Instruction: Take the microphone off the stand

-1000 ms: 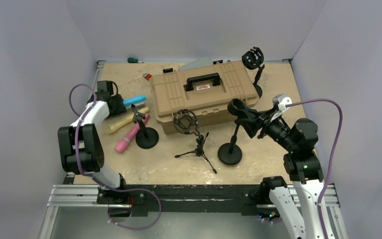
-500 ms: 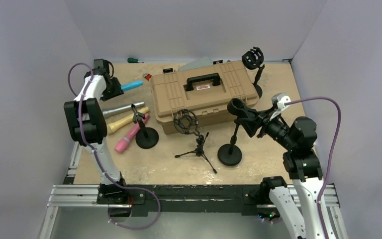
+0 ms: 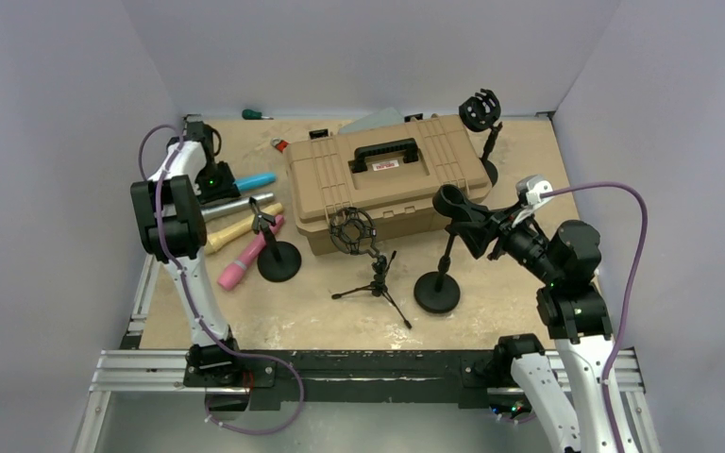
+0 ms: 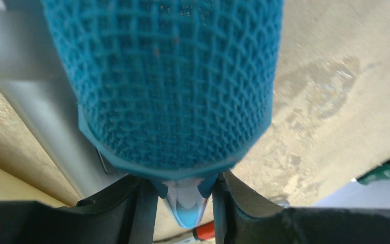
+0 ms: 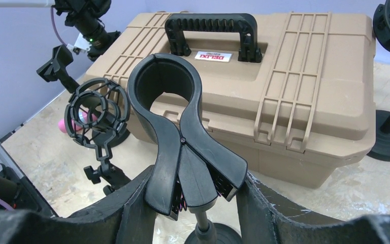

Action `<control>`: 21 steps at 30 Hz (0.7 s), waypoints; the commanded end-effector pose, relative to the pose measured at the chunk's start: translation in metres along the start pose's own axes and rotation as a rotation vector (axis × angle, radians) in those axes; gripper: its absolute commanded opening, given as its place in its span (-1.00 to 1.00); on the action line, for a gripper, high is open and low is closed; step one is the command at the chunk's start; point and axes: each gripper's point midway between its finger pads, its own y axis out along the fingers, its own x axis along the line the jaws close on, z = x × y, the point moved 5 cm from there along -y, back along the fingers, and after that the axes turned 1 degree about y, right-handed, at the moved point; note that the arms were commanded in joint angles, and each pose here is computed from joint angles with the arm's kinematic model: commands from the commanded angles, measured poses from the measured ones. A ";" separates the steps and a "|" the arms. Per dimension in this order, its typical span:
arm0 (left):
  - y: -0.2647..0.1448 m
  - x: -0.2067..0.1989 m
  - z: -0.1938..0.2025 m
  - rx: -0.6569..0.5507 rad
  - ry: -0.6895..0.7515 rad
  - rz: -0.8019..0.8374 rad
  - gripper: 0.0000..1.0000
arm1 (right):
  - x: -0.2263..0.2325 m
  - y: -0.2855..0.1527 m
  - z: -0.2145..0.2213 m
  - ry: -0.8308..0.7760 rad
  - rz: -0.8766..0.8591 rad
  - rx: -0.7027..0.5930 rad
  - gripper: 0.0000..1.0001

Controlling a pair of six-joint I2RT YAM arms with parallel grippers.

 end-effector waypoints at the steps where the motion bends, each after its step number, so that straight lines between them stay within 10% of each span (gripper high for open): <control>1: 0.008 0.005 -0.009 -0.013 -0.017 -0.065 -0.79 | 0.005 -0.002 -0.020 -0.028 -0.008 -0.083 -1.00; 11: 0.017 0.009 -0.014 -0.009 0.005 -0.076 0.33 | 0.003 0.001 -0.018 -0.020 -0.008 -0.074 -1.00; 21: -0.049 -0.018 -0.011 0.049 0.072 0.075 0.71 | 0.003 0.001 -0.018 -0.022 -0.011 -0.073 -1.00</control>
